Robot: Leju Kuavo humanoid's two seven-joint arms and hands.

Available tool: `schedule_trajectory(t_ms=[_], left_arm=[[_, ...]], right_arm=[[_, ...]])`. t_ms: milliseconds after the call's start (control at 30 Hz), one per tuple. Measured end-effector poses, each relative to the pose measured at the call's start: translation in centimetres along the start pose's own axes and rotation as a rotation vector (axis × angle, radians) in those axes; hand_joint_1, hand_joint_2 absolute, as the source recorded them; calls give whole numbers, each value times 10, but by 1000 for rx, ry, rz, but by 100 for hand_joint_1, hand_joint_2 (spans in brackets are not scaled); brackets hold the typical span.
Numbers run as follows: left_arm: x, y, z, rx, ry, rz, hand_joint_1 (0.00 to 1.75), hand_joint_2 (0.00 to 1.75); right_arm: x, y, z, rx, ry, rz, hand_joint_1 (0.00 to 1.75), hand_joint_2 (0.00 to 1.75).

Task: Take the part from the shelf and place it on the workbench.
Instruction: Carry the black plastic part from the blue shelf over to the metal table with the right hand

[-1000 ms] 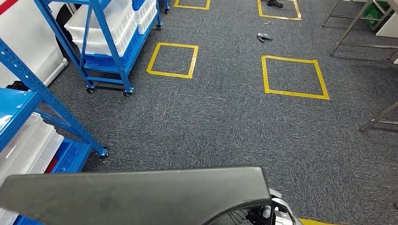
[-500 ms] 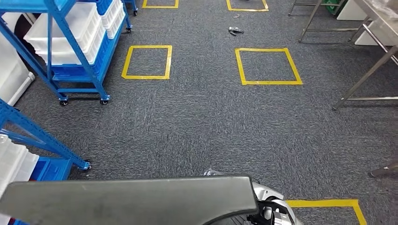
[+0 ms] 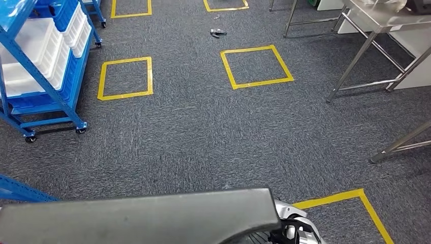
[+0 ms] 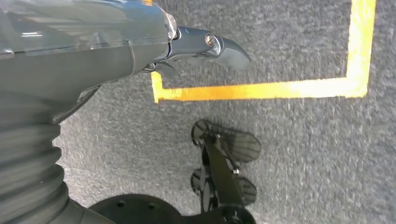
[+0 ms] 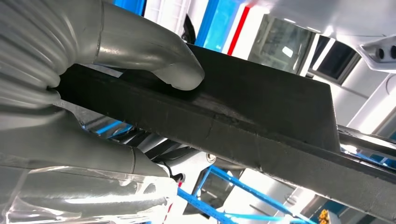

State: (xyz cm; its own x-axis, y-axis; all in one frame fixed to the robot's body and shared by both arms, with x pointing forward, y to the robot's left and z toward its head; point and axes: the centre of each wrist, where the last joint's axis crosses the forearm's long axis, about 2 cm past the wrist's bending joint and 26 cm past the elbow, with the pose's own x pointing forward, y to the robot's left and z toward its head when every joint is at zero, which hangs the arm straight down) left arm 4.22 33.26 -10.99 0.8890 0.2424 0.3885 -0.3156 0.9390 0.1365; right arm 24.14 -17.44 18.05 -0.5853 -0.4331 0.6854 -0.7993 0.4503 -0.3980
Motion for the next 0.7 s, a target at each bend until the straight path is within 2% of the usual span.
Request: schedule_trajectory(t_ms=[700], left_arm=[[3, -5, 0, 0, 3, -4, 0, 175]], right_arm=[[2, -6, -11, -3, -51, -22, 162, 175]])
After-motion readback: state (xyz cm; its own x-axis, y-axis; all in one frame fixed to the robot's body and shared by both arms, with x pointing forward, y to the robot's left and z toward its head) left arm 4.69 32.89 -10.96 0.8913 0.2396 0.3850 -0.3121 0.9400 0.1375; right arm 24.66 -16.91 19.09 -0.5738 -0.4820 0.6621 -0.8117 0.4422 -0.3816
